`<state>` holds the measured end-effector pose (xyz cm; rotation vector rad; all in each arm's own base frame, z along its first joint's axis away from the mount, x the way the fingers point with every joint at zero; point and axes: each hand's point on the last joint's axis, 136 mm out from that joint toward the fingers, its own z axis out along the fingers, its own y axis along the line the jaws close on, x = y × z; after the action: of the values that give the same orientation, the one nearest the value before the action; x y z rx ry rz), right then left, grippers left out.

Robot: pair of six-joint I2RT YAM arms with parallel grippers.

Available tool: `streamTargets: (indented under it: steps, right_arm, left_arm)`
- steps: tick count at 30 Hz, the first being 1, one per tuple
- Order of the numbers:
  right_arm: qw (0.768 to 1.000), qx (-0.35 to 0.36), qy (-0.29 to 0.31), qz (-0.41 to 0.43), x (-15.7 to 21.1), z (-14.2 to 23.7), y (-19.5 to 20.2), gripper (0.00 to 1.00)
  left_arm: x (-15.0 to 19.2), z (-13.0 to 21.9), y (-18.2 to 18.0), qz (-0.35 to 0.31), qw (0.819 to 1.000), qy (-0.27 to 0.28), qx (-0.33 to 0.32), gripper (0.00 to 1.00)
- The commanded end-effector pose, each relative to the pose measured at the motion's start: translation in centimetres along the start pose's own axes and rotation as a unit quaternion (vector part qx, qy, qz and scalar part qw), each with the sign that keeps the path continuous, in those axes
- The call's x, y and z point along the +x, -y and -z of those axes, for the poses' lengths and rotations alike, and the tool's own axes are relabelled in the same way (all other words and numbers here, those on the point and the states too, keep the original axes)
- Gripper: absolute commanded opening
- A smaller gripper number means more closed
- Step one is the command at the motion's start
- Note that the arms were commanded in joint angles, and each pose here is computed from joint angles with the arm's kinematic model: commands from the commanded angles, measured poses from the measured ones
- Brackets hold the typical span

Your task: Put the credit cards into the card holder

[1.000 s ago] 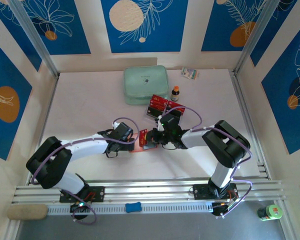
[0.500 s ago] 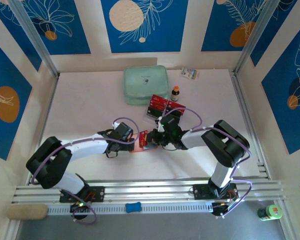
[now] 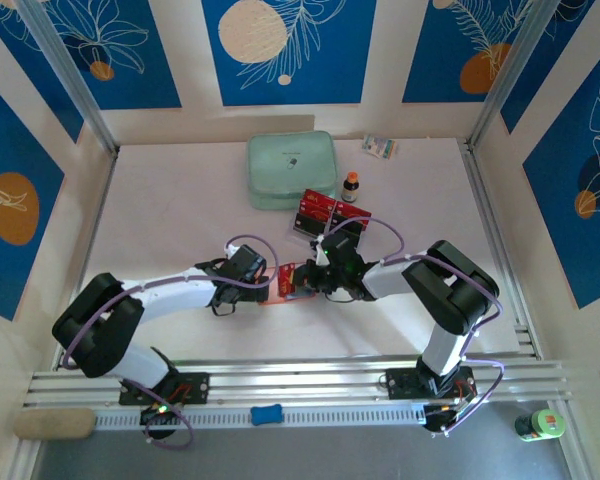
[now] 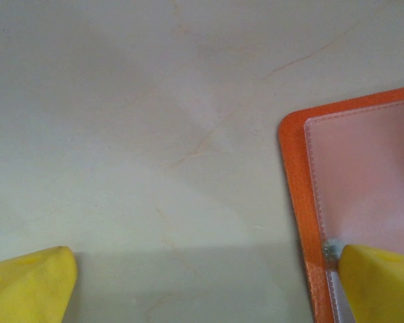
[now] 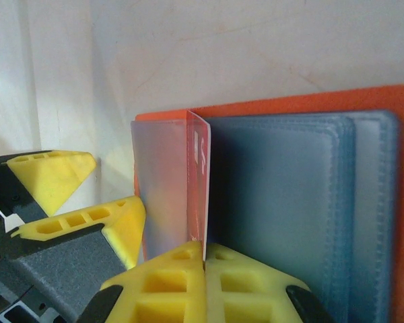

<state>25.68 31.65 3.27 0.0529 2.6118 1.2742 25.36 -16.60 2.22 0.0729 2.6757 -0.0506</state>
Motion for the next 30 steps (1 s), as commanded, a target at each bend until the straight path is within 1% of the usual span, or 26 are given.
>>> streamTargets:
  steps: [1, 16, 30]
  right_arm:
    - [0.999, 0.026, -0.029, -0.016, 2.1, 0.1, 1.7, 0.00]
    - [0.998, 0.038, -0.036, -0.029, 2.6, 0.2, 2.3, 0.00]
    - [0.996, 0.041, -0.068, -0.039, 3.0, -0.8, 2.3, 0.00]
  left_arm:
    - [0.3, -0.1, -0.7, 0.004, 1.000, -0.003, -0.009, 0.99]
    - [0.4, -0.2, -0.7, 0.004, 1.000, -0.004, -0.009, 0.99]
    - [0.4, -0.2, -0.6, 0.005, 1.000, -0.004, -0.007, 0.99]
